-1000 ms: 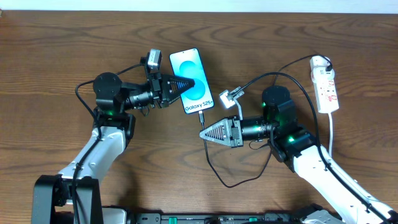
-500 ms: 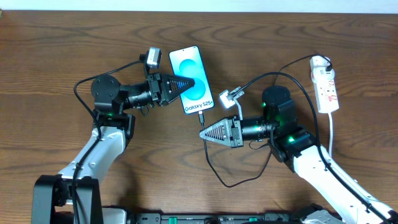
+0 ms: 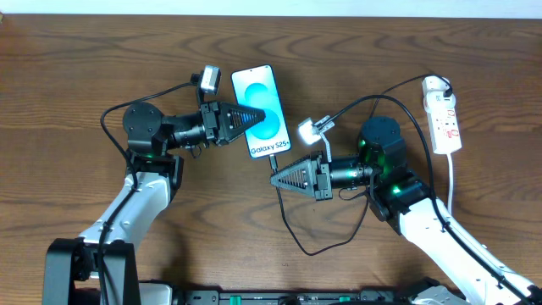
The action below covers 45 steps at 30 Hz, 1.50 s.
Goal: Plug charger to phone and switch on socket
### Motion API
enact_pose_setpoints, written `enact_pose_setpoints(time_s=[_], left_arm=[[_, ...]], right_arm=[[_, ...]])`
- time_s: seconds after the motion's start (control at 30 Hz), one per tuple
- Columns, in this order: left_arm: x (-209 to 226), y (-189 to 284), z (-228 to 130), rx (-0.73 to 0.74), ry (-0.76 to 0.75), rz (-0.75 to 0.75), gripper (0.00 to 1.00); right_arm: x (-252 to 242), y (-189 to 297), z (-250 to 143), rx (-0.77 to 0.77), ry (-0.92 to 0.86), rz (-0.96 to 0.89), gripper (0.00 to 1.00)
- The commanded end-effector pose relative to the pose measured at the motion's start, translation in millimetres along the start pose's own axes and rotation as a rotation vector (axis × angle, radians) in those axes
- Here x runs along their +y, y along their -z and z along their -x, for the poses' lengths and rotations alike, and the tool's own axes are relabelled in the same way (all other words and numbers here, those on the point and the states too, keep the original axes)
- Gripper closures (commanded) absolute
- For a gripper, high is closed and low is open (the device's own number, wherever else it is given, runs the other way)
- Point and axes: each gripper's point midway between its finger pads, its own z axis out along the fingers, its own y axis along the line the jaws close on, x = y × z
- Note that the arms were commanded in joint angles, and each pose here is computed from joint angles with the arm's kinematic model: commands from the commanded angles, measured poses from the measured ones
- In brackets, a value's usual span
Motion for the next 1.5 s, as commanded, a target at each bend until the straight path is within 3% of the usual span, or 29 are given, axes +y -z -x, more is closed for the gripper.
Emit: enact_pose_setpoints(time_s=[0.0, 0.37, 0.53, 0.77, 0.87, 0.93, 1.13, 1.3, 1.47], left_arm=[[-8.4, -2.2, -17.3, 0.111, -0.057, -0.020, 0.93], [-8.7, -2.1, -22.3, 0.139, -0.056, -0.023, 0.93], [-8.4, -2.3, -18.5, 0.117, -0.060, -0.021, 0.93], [-7.7, -0.5, -12.8, 0.087, -0.089, -0.017, 0.93], [-6.8, 2.3, -7.2, 0.060, -0.102, -0.012, 0.93], [-6.3, 3.8, -3.0, 0.038, -0.107, -0.008, 0.93], [-4.0, 4.5, 0.3, 0.020, -0.131, -0.002, 0.93], [4.2, 4.6, 2.4, 0.006, -0.114, 0.017, 0.93], [29.8, 6.8, 18.2, -0.102, -0.016, 0.096, 0.93]], right_arm=[[-6.0, 2.7, 12.0, -0.048, 0.060, -0.040, 0.99], [-14.6, 3.9, 20.8, -0.096, 0.076, -0.094, 0.99], [-14.7, 3.5, 17.5, -0.083, 0.063, -0.090, 0.87], [-3.6, 2.3, 6.8, -0.023, 0.060, -0.022, 0.78], [2.6, 2.4, 1.4, 0.007, 0.061, 0.015, 0.61], [5.1, 2.6, -0.8, 0.020, 0.063, 0.030, 0.37], [4.2, 11.2, 9.0, -0.014, 0.125, 0.026, 0.05], [15.0, 33.4, 33.3, -0.087, 0.209, 0.051, 0.01], [15.1, 62.6, 56.0, -0.174, 0.243, 0.027, 0.01]])
